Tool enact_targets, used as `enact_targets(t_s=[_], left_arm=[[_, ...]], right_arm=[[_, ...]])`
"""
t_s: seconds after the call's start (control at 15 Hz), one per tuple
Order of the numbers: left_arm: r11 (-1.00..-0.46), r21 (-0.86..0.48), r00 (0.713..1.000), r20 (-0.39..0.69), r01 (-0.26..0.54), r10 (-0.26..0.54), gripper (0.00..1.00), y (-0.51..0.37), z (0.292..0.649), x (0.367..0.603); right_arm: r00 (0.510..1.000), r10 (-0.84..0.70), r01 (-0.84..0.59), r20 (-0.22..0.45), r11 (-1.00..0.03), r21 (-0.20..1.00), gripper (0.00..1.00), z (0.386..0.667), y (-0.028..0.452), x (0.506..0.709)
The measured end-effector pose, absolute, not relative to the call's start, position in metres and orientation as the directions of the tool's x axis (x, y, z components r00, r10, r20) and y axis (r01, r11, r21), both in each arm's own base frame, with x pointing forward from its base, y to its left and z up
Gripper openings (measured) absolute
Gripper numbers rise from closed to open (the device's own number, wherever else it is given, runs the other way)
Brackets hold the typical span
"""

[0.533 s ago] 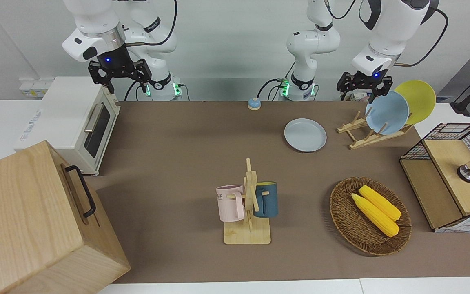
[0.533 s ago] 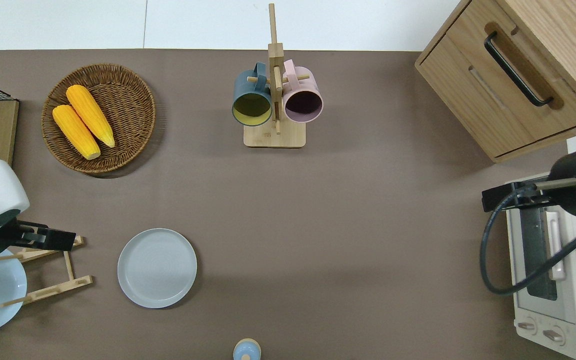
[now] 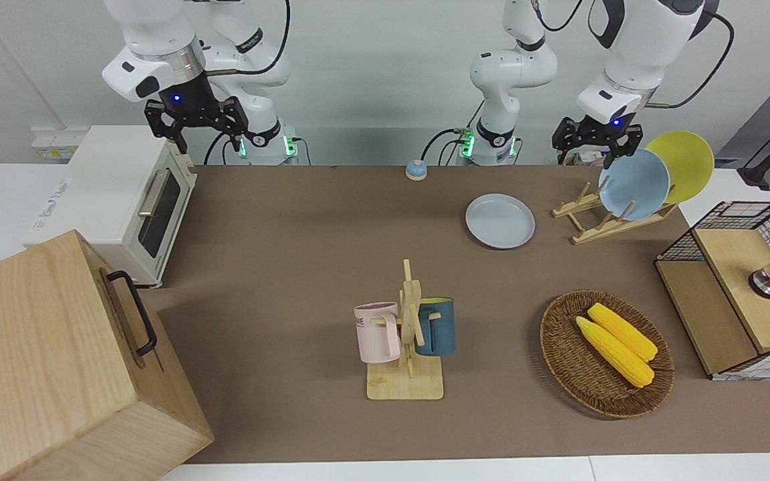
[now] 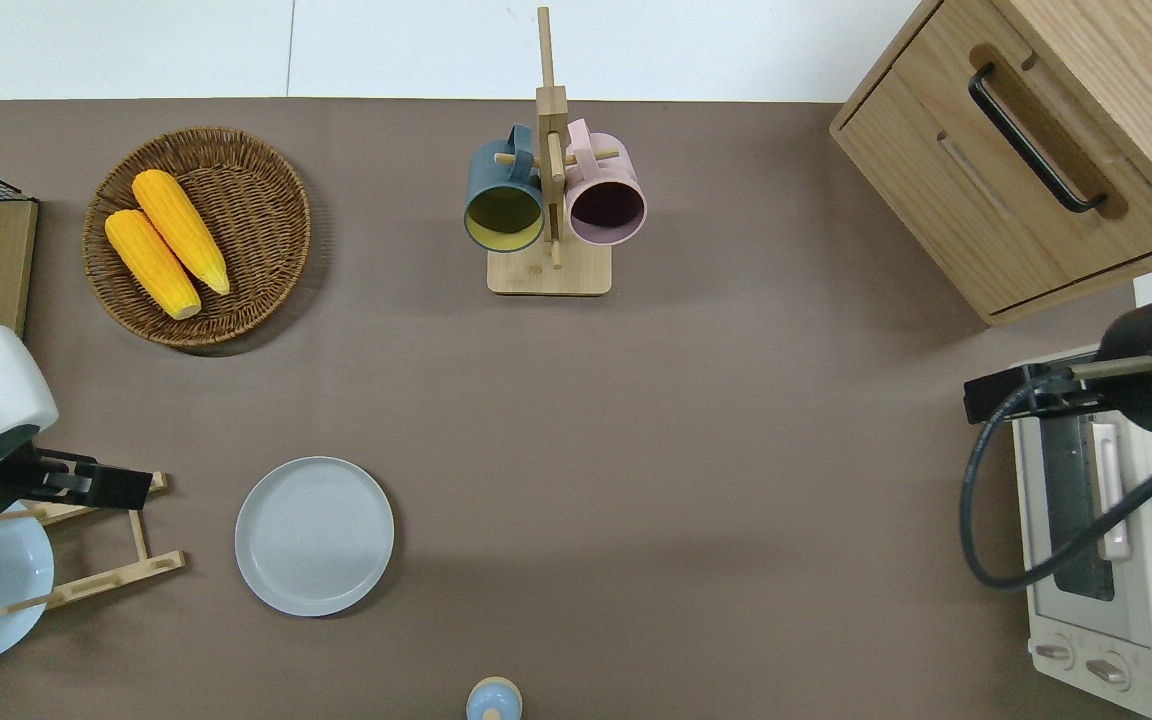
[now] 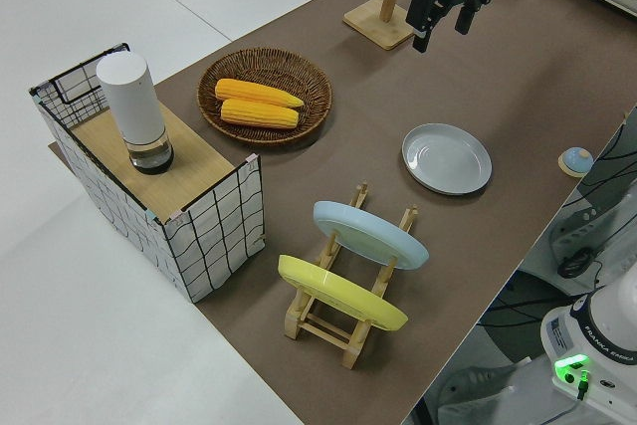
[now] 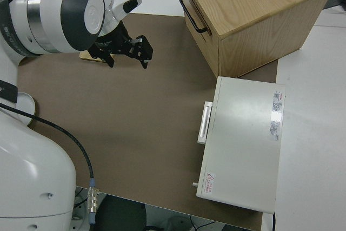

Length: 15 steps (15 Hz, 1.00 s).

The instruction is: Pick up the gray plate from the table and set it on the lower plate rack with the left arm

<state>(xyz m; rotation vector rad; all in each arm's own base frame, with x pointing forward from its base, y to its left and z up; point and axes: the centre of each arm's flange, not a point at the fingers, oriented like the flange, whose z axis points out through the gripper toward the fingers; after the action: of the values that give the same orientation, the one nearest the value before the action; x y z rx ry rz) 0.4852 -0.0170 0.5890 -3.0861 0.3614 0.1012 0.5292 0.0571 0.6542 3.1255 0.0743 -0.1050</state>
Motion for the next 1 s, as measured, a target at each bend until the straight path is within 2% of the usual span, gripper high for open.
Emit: enact_targets(t_s=[0.53, 0.8, 1.0], left_arm=[[-0.973, -0.013, 0.967, -0.118, -0.23, -0.227, 1.0, -0.017, 0.577, 0.474], [-0.974, 0.001, 0.963, -0.147, -0.229, -0.226, 1.0, -0.017, 0.553, 0.469], [-0.974, 0.001, 0.964, -0.141, -0.228, -0.226, 1.0, -0.017, 0.52, 0.466]], right_arm=[[0.997, 0.047, 0.048, -0.067, -0.999, 0.012, 0.99, 0.654, 0.057, 0.529], [0.997, 0.047, 0.048, -0.067, -0.999, 0.012, 0.99, 0.654, 0.057, 0.529], [0.997, 0.047, 0.048, -0.067, -0.999, 0.012, 0.99, 0.654, 0.057, 0.529]])
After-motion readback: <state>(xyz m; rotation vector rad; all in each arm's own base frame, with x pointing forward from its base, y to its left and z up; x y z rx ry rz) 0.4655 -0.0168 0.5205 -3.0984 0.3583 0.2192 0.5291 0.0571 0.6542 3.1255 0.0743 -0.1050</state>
